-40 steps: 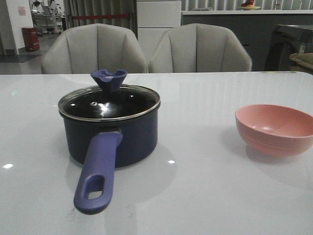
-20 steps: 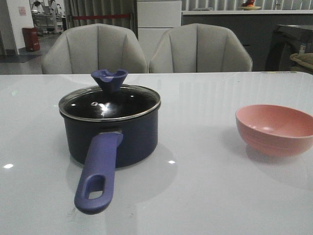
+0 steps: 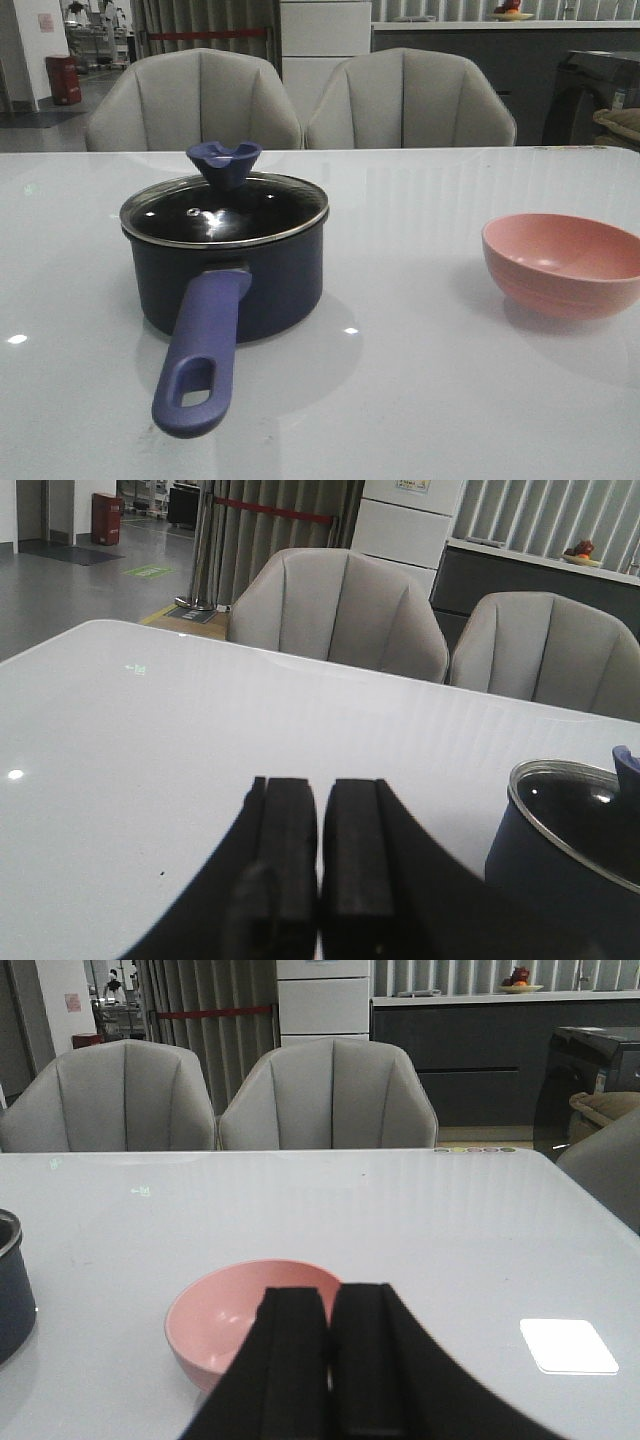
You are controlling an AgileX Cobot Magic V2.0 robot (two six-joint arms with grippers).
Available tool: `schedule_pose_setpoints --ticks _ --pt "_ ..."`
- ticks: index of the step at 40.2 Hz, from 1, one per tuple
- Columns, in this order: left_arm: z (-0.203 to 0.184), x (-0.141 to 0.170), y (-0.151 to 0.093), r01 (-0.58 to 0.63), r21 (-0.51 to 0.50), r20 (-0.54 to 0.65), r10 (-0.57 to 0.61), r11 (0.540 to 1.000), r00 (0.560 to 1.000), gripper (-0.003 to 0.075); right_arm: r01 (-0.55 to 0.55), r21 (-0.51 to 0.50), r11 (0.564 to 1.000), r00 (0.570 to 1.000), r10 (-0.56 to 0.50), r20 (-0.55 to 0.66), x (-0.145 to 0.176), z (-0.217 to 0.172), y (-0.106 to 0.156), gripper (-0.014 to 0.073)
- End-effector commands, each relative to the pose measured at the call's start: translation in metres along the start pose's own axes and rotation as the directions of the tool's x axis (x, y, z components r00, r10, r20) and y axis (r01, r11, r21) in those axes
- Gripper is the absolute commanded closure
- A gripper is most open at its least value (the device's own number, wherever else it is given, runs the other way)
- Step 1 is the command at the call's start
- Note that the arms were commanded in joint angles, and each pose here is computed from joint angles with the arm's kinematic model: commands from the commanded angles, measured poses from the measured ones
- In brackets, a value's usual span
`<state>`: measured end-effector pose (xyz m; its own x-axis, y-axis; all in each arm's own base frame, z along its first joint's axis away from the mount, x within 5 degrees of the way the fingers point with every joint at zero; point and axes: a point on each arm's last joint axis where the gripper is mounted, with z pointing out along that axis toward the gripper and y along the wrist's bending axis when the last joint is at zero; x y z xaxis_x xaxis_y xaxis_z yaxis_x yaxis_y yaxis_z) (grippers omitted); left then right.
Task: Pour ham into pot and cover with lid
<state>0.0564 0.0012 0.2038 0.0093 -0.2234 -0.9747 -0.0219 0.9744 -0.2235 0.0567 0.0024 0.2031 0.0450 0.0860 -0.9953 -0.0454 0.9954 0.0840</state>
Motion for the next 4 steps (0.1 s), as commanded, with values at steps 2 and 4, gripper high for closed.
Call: schedule_pose_setpoints --ticks 2,4 --pt "0.0002 0.0026 0.001 0.006 0.01 0.06 -0.007 1.0 0.998 0.0606 0.011 -0.001 1.0 0.996 -0.011 0.084 -0.0044 -0.0015 0.0001 0.0444" --pt "0.0002 0.0026 0.001 0.006 0.01 0.06 -0.007 1.0 0.998 0.0606 0.011 -0.001 1.0 0.996 -0.011 0.084 -0.0044 -0.0015 0.0001 0.0444"
